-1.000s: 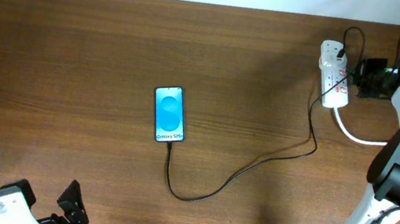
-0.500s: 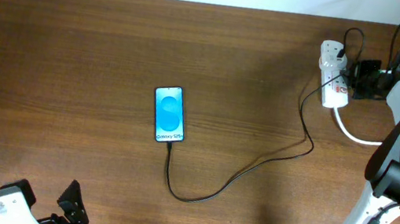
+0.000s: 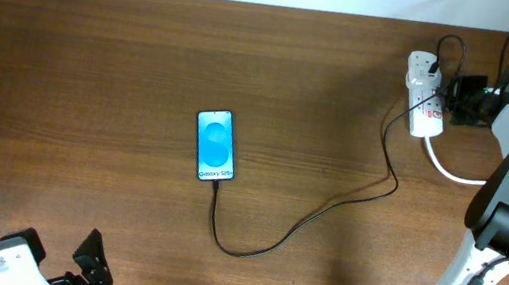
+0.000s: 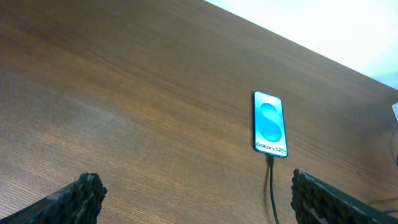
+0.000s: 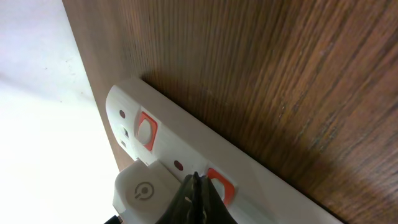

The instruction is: Plug charger to phone and switch on socket

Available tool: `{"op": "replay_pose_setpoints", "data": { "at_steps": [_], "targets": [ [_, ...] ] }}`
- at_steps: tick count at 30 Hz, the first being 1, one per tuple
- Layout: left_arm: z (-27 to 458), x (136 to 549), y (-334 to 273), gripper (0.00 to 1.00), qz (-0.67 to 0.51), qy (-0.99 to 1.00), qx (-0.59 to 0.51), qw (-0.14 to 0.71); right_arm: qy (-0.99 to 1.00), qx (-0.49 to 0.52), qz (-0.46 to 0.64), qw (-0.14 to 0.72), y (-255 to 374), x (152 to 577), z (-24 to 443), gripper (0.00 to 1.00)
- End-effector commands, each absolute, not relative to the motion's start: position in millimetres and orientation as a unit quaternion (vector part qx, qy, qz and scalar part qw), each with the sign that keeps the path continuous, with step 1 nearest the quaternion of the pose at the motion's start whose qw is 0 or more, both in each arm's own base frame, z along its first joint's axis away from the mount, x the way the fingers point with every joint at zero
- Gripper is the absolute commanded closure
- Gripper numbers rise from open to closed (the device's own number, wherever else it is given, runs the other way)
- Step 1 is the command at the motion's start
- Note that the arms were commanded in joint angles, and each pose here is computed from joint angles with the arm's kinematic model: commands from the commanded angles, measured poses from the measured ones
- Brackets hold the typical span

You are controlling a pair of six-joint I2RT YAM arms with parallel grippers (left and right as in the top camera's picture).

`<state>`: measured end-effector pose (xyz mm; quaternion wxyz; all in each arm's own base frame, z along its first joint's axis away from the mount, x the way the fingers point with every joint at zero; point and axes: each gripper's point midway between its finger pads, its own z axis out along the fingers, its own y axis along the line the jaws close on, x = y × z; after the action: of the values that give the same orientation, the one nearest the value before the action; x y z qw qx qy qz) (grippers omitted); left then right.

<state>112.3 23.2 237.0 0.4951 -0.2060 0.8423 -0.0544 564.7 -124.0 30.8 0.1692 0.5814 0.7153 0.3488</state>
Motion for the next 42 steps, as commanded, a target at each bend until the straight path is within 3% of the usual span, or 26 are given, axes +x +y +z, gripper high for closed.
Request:
{"op": "replay_pose_setpoints", "data": {
  "at_steps": [1,10,24,37,42],
  "targets": [
    [237,112,22,0.01,-0.062,0.840,-0.209,0.497,0.733,0.554,0.369,0.141,-84,571,26,0.96],
    [237,112,22,0.01,-0.062,0.840,-0.209,0.497,0.734,0.569,0.356,0.100,-76,555,16,0.96],
    [237,112,22,0.01,-0.062,0.840,-0.209,0.497,0.748,0.577,0.305,0.119,-95,548,6,0.96],
    [237,112,22,0.01,-0.062,0.840,-0.209,0.497,0.779,0.559,0.206,0.195,-159,534,86,0.96],
    [237,112,22,0.01,-0.062,0.840,-0.209,0.497,0.779,0.576,0.148,0.199,-196,501,111,0.96]
  ]
}}
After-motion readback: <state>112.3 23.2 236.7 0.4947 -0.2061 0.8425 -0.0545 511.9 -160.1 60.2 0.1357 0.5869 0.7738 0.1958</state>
